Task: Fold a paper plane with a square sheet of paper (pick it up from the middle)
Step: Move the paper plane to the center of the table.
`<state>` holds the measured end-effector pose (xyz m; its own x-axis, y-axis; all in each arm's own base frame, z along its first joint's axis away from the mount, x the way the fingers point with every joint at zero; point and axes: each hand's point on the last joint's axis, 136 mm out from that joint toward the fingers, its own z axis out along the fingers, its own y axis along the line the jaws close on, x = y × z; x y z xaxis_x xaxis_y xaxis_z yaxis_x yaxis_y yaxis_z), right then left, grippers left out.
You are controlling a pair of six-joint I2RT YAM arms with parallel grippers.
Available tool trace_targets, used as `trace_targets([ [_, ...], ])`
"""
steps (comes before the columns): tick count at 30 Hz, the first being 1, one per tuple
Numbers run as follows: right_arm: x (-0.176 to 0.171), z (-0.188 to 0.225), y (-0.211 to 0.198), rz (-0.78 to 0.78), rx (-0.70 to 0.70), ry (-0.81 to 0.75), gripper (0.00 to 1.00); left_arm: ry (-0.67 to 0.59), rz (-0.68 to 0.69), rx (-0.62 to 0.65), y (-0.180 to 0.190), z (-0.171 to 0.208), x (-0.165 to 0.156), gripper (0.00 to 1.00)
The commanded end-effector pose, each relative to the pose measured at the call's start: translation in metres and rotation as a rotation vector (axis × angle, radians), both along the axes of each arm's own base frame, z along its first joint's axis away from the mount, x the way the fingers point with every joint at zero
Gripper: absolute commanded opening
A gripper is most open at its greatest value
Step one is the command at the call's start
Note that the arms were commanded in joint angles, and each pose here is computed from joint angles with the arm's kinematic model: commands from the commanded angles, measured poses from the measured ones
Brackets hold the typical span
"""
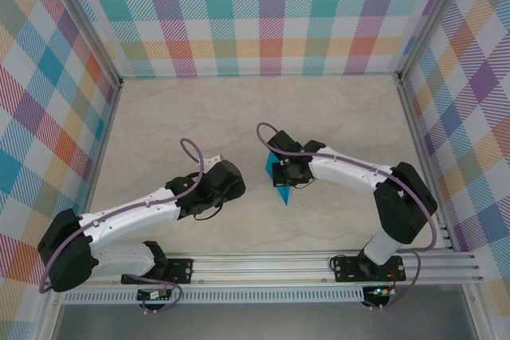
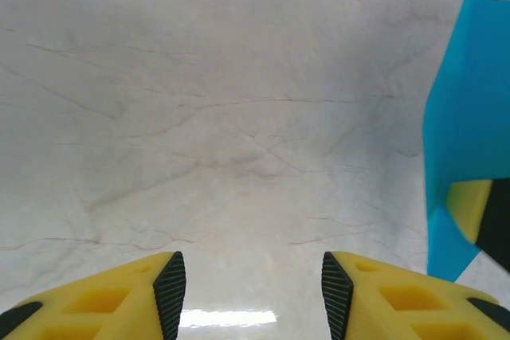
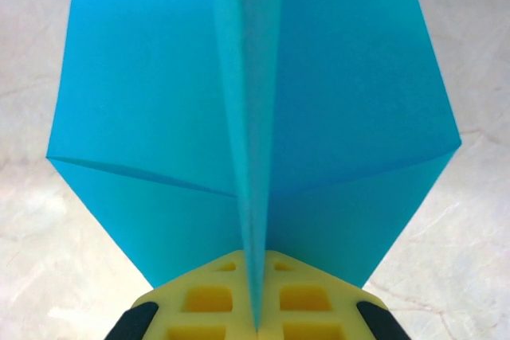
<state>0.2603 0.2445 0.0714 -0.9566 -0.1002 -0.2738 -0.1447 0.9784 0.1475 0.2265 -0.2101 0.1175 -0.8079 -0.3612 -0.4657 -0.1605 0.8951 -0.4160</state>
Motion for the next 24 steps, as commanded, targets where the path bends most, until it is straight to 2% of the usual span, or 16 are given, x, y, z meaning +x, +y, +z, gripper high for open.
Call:
trace_targets([
  [1, 0.010, -0.006, -0.016, -0.039, -0.079, 0.038, 0.00, -0.013, 0.071, 0.038, 0.026, -0.003, -0.002, 0.56],
  [13, 0.061, -0.015, -0.005, -0.093, -0.103, 0.088, 0.03, -0.029, 0.090, -0.007, 0.044, -0.002, -0.012, 0.67],
  [24, 0.072, -0.033, 0.005, -0.095, -0.094, 0.136, 0.08, -0.029, 0.080, -0.038, 0.043, -0.004, -0.014, 0.69],
])
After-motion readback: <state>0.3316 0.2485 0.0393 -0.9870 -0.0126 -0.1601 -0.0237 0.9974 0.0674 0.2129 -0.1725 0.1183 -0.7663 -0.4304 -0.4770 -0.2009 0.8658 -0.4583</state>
